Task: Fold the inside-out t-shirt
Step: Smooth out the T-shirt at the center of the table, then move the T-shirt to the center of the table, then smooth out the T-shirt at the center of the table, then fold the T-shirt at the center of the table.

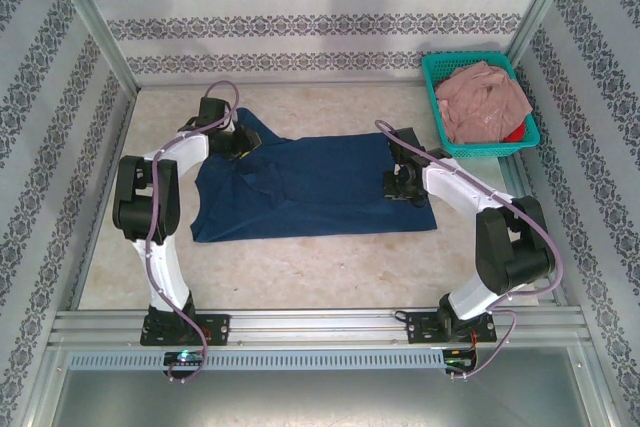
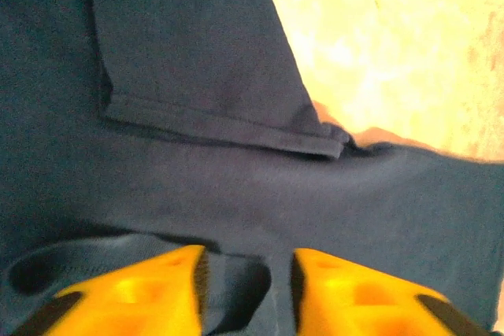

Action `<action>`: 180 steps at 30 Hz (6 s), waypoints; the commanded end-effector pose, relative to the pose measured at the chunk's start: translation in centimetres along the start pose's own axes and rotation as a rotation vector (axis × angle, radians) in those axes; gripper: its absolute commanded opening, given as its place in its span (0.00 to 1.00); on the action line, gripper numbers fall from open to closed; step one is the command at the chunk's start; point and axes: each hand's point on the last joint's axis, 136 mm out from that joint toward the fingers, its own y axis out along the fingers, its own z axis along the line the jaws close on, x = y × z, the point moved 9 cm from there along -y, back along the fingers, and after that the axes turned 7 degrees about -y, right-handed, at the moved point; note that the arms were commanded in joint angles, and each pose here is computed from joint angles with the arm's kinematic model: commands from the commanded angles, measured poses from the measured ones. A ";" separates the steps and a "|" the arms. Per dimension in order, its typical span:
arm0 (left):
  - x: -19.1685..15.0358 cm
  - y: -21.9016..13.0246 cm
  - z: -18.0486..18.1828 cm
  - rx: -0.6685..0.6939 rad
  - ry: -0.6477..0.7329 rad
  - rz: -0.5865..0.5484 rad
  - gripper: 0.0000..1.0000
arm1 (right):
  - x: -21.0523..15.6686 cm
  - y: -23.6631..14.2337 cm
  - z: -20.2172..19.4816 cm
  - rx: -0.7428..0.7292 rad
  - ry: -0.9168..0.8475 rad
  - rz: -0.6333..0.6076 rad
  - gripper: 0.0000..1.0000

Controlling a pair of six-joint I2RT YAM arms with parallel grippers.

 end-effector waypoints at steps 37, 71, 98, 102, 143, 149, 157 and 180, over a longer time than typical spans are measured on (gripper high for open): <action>-4.2 2.2 -8.0 -0.183 0.317 0.225 0.40 | 0.5 -0.4 -0.2 0.013 -0.034 -0.013 0.37; -7.7 -10.3 3.5 0.170 0.043 -0.191 0.58 | 3.1 -1.9 -5.9 0.063 0.195 -0.146 0.43; -0.5 3.9 2.3 0.243 0.044 0.091 0.37 | 6.1 0.2 -4.9 0.117 0.189 -0.154 0.44; -1.0 4.1 2.6 0.258 0.035 0.103 0.35 | 6.0 0.3 -4.9 0.113 0.191 -0.150 0.44; 7.0 0.5 3.9 0.322 0.079 -0.084 0.51 | 4.8 2.6 -4.6 0.111 0.169 -0.083 0.44; 7.5 1.5 5.6 0.325 0.044 -0.040 0.50 | 4.9 2.8 -4.2 0.113 0.162 -0.078 0.44; 7.6 2.9 6.6 0.338 0.033 -0.007 0.34 | 4.8 2.5 -4.3 0.099 0.155 -0.079 0.44; 9.6 3.1 5.9 0.340 0.105 -0.026 0.19 | 5.0 2.2 -4.8 0.093 0.153 -0.075 0.43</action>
